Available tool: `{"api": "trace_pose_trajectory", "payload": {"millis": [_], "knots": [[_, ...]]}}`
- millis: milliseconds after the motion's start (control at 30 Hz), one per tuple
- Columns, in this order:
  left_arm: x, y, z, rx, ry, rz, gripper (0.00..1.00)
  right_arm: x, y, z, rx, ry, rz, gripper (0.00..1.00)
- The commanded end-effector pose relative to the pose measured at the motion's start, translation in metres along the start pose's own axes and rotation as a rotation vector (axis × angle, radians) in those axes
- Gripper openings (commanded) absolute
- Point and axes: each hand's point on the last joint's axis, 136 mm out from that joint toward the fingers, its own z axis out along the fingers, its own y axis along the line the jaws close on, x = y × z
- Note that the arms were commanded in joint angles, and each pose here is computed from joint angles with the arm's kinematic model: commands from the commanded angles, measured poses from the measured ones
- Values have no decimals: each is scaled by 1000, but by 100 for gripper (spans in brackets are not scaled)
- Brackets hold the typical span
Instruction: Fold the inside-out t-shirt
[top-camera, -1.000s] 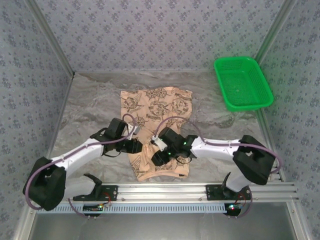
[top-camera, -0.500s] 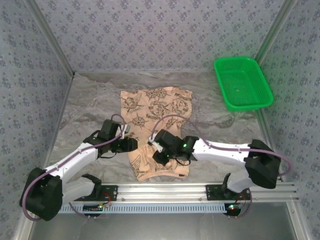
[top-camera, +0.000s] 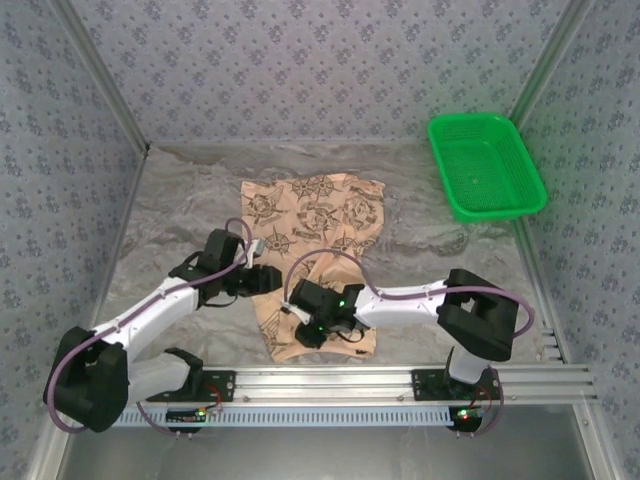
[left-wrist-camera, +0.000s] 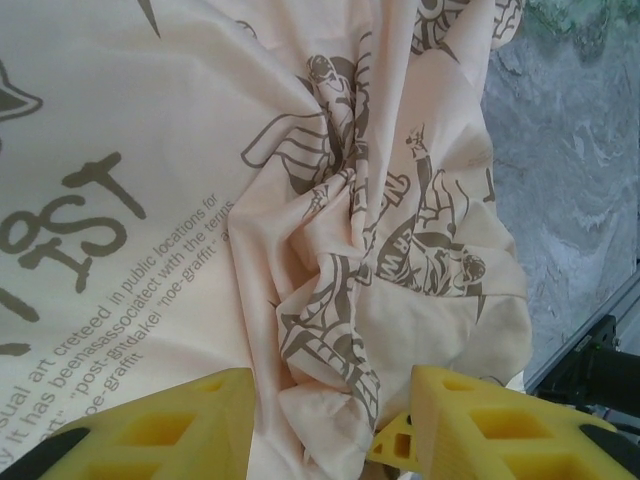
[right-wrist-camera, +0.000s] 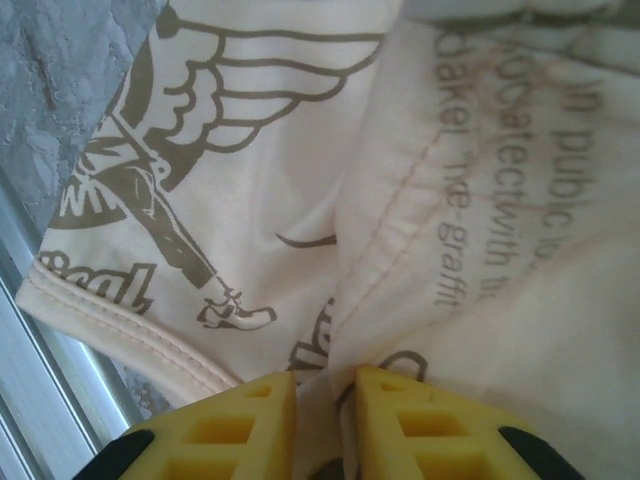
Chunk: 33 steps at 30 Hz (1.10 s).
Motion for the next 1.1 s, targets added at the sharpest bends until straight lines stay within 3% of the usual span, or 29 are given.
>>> {"api": "trace_pose_trajectory", "payload": {"millis": [0, 133, 300, 533, 600, 733, 767, 967, 1067], "knots": [[-3, -12, 4, 34, 14, 40, 45, -17, -23, -29, 124, -73, 21, 24], [7, -11, 15, 28, 59, 110, 46, -15, -36, -40, 188, -88, 27, 23], [21, -13, 24, 35, 112, 205, 49, -8, -4, -32, 95, -77, -99, 40], [28, -11, 39, 10, 161, 284, 53, -1, -15, -2, 176, -28, -72, 44], [28, -6, 44, -19, 178, 283, 50, 2, -20, 2, 216, -20, -70, 39], [22, -11, 46, -20, 196, 274, 12, 0, -20, -2, 216, -42, -53, 9], [20, -17, 43, -5, 188, 275, 8, -3, -16, -8, 196, -67, -48, 5], [7, -57, 18, 102, 152, 271, 2, -22, 4, -48, -49, -200, -11, 0], [10, -70, 12, 144, 175, 227, 2, -22, -8, -56, -48, -233, 11, 0]]}}
